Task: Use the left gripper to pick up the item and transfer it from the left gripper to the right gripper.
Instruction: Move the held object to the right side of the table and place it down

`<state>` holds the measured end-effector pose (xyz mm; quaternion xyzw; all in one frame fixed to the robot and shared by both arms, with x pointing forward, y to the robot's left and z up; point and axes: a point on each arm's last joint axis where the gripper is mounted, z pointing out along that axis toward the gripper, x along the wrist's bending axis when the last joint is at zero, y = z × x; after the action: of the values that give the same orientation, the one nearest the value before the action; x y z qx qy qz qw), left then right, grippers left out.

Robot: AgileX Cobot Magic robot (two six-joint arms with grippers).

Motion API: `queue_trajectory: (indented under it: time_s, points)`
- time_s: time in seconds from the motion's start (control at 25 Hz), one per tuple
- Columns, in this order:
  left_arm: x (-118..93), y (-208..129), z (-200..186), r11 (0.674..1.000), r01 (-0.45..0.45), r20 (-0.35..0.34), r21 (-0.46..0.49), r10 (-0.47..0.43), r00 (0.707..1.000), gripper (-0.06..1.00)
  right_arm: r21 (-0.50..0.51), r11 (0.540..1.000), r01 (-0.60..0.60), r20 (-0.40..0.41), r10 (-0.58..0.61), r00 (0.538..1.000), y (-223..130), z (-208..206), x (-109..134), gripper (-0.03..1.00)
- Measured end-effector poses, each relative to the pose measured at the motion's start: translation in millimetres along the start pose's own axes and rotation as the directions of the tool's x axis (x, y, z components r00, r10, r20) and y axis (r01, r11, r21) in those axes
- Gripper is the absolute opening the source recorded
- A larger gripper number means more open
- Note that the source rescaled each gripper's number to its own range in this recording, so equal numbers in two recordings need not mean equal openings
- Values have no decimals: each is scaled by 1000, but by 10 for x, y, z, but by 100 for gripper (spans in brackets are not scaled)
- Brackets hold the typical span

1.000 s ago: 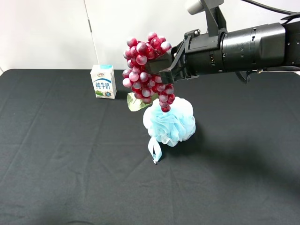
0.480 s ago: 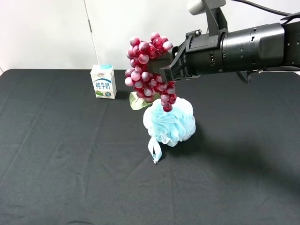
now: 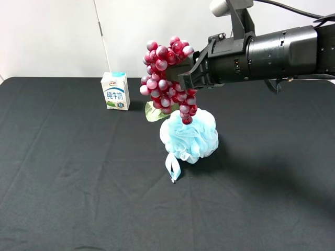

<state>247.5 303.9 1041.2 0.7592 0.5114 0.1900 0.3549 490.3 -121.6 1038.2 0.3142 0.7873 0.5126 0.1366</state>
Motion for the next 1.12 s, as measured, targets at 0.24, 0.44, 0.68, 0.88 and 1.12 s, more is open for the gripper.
queue_trajectory:
  time_s: [0.24, 0.44, 0.68, 0.88, 1.12]
  points:
    - [0, 1, 0, 1000, -3, 0, -1, 3, 1000, 100, 1, 1000, -2, 2, 2, 1000, -1, 0, -2, 0]
    - [2, -1, -2, 1000, 15, -24, -3, -15, 1000, 100, 2, 1000, 1, 2, -1, 1000, -2, 0, -2, 0]
    - [14, -11, -16, 986, 163, -185, -37, -167, 969, 100, 4, 1000, 0, 12, 0, 1000, -3, 0, -11, 0]
    - [21, -21, -28, 957, 277, -310, -80, -288, 906, 100, 9, 1000, 4, 27, -4, 1000, -8, 0, -25, 0]
    - [-5, -79, -81, 913, 364, -419, -185, -409, 811, 100, 12, 998, -69, 82, 68, 994, -16, -3, -73, 0]
